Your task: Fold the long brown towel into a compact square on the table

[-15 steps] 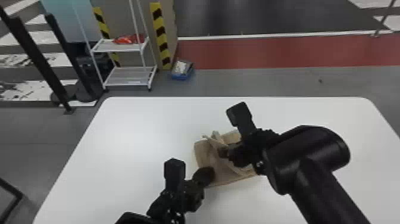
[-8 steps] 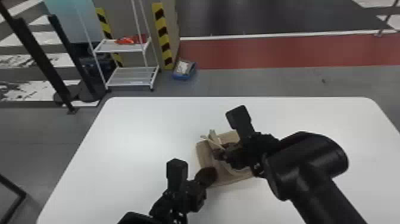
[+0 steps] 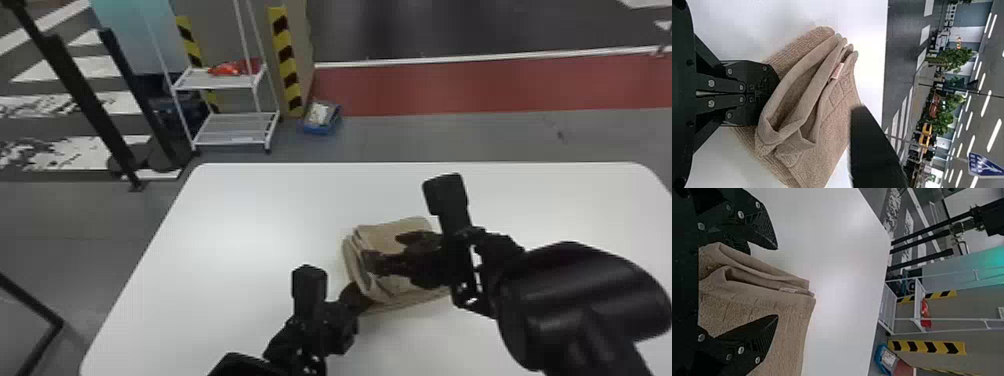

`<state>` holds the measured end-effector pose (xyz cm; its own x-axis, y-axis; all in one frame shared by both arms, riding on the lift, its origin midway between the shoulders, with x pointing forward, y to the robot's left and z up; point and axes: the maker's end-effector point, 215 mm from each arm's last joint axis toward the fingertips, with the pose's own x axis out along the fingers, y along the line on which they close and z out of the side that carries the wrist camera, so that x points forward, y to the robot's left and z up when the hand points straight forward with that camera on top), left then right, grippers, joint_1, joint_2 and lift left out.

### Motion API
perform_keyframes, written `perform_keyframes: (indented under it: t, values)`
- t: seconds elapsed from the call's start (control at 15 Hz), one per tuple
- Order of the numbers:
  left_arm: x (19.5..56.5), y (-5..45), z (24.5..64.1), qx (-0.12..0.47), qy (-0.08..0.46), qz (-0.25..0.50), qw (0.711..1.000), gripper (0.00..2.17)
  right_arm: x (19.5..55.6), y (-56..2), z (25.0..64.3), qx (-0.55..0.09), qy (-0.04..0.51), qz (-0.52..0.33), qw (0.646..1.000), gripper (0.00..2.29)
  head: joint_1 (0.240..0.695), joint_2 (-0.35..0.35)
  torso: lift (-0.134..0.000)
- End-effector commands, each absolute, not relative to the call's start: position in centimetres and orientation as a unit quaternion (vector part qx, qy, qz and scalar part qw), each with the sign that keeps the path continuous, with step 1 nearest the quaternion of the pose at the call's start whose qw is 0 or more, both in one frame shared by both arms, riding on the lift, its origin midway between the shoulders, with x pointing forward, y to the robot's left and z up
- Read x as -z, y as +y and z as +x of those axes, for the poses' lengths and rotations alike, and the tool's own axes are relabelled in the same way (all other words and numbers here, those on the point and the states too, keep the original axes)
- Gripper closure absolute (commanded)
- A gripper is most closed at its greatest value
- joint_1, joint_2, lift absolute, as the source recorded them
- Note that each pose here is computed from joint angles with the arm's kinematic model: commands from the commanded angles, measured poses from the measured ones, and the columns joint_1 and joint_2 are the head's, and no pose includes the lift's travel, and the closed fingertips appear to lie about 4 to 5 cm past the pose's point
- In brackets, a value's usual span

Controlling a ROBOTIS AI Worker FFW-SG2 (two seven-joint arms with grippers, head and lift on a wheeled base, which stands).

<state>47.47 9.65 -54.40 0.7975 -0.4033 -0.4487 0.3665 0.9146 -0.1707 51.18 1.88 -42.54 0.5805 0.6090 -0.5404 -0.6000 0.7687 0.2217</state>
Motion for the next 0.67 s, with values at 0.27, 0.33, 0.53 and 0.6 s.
perform_keyframes:
  t: [0.27,0.33,0.53,0.6]
  values:
    - [53.7,10.1,48.8,0.198,0.234,-0.041,0.951,1.95,44.6,-6.9,44.4,-0.278,0.410,0.080,0.865,2.25,0.695,0.080,-0.057]
    - [53.6,10.2,48.8,0.198,0.233,-0.041,0.951,1.95,45.3,-7.6,43.2,-0.274,0.415,0.090,0.863,2.25,0.695,0.070,-0.057]
    - [53.8,10.2,48.7,0.197,0.236,-0.044,0.951,1.95,47.0,-8.8,42.1,-0.265,0.400,0.099,0.872,2.25,0.695,0.030,-0.057]
    - [53.9,10.1,48.6,0.198,0.237,-0.044,0.950,1.95,47.2,-8.3,42.6,-0.275,0.383,0.103,0.875,2.25,0.695,0.024,-0.057]
